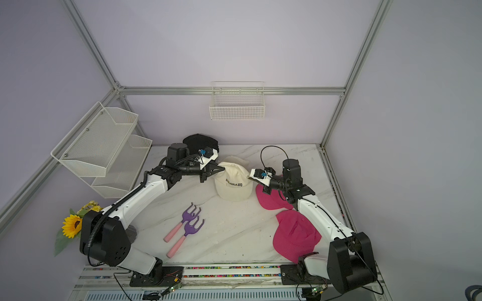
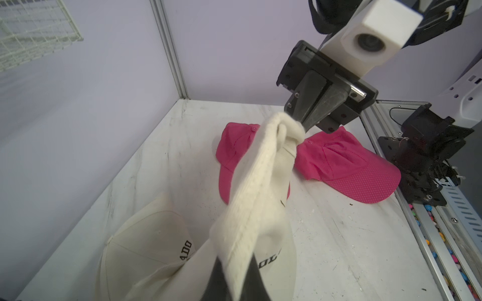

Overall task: Stack the baseball caps by color
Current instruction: Pick up the baseball cap at the corner of the board, then place the baseball cap on the baseball cap.

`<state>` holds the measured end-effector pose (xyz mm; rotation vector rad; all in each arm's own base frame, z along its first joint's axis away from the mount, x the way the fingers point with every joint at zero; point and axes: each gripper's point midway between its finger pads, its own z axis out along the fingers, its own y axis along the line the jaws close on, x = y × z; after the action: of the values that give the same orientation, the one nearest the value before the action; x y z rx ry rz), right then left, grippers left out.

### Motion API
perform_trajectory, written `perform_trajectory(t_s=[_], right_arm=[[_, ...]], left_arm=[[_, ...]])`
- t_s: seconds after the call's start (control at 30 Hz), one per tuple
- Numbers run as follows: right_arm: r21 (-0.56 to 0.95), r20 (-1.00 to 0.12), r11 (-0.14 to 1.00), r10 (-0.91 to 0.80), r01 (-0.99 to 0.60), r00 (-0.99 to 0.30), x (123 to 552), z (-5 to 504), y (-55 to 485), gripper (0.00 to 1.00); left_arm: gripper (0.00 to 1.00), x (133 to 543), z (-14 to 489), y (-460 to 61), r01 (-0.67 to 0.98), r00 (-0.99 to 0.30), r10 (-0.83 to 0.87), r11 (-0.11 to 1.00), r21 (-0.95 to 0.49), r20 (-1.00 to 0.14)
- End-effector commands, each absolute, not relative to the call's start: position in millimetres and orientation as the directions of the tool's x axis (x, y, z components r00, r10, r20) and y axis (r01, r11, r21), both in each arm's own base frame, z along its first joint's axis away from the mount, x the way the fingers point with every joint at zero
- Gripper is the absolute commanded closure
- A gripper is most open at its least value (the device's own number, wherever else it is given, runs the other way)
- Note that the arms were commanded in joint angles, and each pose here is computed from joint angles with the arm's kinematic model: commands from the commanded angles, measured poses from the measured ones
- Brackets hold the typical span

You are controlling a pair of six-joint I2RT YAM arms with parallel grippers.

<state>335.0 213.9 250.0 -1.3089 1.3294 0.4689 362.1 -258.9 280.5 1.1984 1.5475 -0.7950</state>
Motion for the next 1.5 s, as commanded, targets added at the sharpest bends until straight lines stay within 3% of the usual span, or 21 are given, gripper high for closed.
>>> perform_trajectory(t_s=[0.0,0.23,0.63,1.07,1.27,1.47], right_arm=[[-0.369,-0.886,0.285,-0.395,-0.885,0.242,344,252,217,1.0],[-0.295,-0.897,0.257,-0.406,-0.92,0.174,363,228,225,1.0],[-0.277,-0.854,0.138,-0.489,-0.951,0.178,393,210,230,1.0],[-0.256,-0.828,0.112,-0.538,-0.96,0.158,426,185,225,1.0],[-0.235,-0.82,0.142,-0.56,-0.962,0.118,449,157,224,1.0],[-0.255,-0.882,0.378,-0.468,-0.89,0.054,484,176,222,1.0]], left_arm=[[1.0,381,287,-248,0.907,-0.067,0.286,0.416,0.061,-0.956],[1.0,395,260,-234,0.882,-0.166,0.29,0.472,-0.011,-0.943],[1.0,417,253,-239,0.923,-0.24,0.368,0.372,-0.094,-0.898],[0.98,450,228,-239,0.931,-0.281,0.439,0.34,-0.131,-0.854],[0.99,476,197,-236,0.924,-0.277,0.484,0.371,-0.093,-0.83],[0.97,493,176,-237,0.914,-0.297,0.486,0.394,-0.097,-0.822]])
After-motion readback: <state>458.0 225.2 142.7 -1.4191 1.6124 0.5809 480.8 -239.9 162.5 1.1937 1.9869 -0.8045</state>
